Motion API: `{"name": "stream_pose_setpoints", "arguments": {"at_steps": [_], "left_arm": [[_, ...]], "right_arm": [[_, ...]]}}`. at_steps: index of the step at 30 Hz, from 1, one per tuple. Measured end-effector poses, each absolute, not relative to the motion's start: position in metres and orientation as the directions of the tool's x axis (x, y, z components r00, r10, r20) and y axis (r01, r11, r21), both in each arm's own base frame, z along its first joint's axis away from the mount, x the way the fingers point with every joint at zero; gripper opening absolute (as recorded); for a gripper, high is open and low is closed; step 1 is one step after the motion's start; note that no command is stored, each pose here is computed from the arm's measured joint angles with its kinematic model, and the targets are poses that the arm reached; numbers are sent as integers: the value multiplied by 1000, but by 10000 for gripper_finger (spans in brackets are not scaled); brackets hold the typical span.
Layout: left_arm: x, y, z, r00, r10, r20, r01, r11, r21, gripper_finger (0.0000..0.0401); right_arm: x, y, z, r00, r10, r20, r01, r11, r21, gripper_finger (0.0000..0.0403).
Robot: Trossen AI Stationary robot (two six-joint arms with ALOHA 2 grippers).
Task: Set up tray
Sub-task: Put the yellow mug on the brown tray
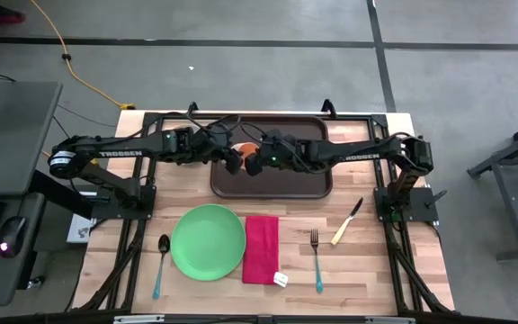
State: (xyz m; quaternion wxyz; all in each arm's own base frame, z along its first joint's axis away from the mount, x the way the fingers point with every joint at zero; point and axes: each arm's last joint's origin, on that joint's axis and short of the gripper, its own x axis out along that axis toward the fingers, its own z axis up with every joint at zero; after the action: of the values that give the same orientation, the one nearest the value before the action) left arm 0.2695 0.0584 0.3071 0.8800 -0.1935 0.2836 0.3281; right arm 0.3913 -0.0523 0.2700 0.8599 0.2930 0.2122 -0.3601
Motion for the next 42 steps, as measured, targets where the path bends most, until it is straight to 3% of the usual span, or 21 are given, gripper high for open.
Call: {"name": "stream_pose_setpoints", "arguments": {"at_steps": [5,25,32,42], "left_arm": [[270,59,308,621,479,-620,-693,705,-151,282],[265,58,303,576,477,-664,-700,707,-99,129],[266,58,317,611,451,-651,-610,792,-23,116],[259,58,339,560,498,-662,-616,785,70,117]], "right_arm": [[391,-53,270,642,-514,-569,754,558,347,0],[405,-54,254,650,-523,-552,752,544,371,0],[406,-53,255,663,-514,-544,740,558,376,0],[410,-54,260,713,-485,-507,695,582,421,0]]}}
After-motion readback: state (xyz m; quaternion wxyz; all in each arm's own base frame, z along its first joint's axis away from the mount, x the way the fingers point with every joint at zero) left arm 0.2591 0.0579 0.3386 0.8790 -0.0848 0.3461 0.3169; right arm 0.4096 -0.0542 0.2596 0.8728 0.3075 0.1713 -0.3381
